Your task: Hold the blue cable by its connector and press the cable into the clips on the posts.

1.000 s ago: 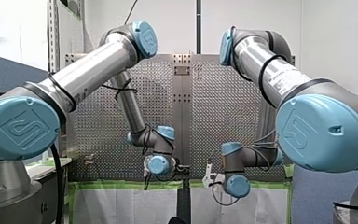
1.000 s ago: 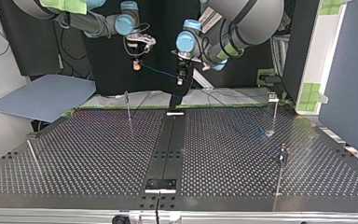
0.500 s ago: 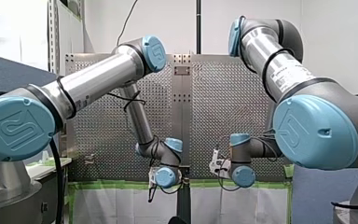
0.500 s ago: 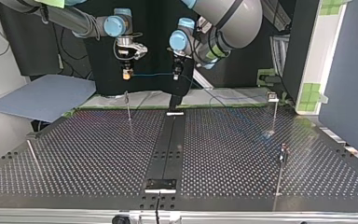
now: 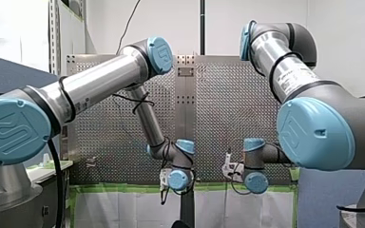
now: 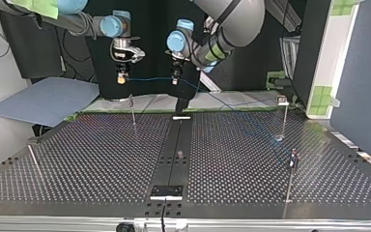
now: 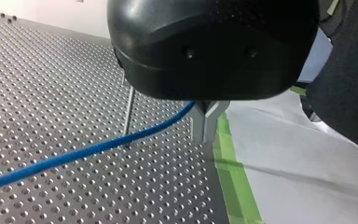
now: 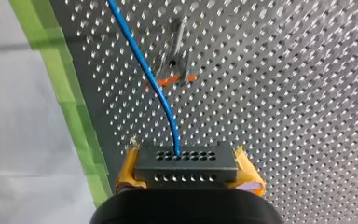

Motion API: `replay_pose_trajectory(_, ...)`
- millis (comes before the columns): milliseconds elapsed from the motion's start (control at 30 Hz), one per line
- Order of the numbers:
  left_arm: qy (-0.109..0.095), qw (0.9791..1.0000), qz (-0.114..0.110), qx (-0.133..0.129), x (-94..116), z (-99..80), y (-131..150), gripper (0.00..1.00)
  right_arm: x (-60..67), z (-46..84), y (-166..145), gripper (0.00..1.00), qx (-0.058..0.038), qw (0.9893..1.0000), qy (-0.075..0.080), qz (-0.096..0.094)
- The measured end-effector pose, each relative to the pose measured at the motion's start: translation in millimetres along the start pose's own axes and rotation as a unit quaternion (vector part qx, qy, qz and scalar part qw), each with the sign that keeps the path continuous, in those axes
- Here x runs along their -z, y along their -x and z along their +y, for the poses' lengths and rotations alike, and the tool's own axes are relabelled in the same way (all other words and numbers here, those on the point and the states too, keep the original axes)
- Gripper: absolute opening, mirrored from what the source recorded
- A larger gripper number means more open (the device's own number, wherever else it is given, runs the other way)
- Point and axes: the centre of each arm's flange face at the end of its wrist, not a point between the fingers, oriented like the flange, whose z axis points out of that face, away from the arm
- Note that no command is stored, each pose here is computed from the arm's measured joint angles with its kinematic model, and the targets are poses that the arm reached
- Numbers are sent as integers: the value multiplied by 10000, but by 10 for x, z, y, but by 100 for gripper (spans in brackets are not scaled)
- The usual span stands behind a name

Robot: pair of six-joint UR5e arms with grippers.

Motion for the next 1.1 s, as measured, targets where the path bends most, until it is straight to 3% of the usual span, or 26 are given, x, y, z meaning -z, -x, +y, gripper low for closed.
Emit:
replay_pose_trajectory(300,-36,9998,-149,112,-36,-206,110,0,-25,346,245,0,0,9999,24,-101)
replay_pose_trajectory(500,-109,9996,-183,200,-81,-302,114,0,-153,532,219,0,-44,10000,51,-46)
replay_pose_trajectory(700,-160,9997,-74,155,-127,-423,17,0,-248,607,184,0,-110,9999,87,-4)
replay_pose_trajectory(867,-178,9998,39,100,-167,-524,-115,0,-335,624,164,0,-139,9999,20,-40)
replay_pose_trajectory(1100,-58,9997,-147,197,-289,-662,13,0,-489,640,129,0,-157,9997,-155,-144)
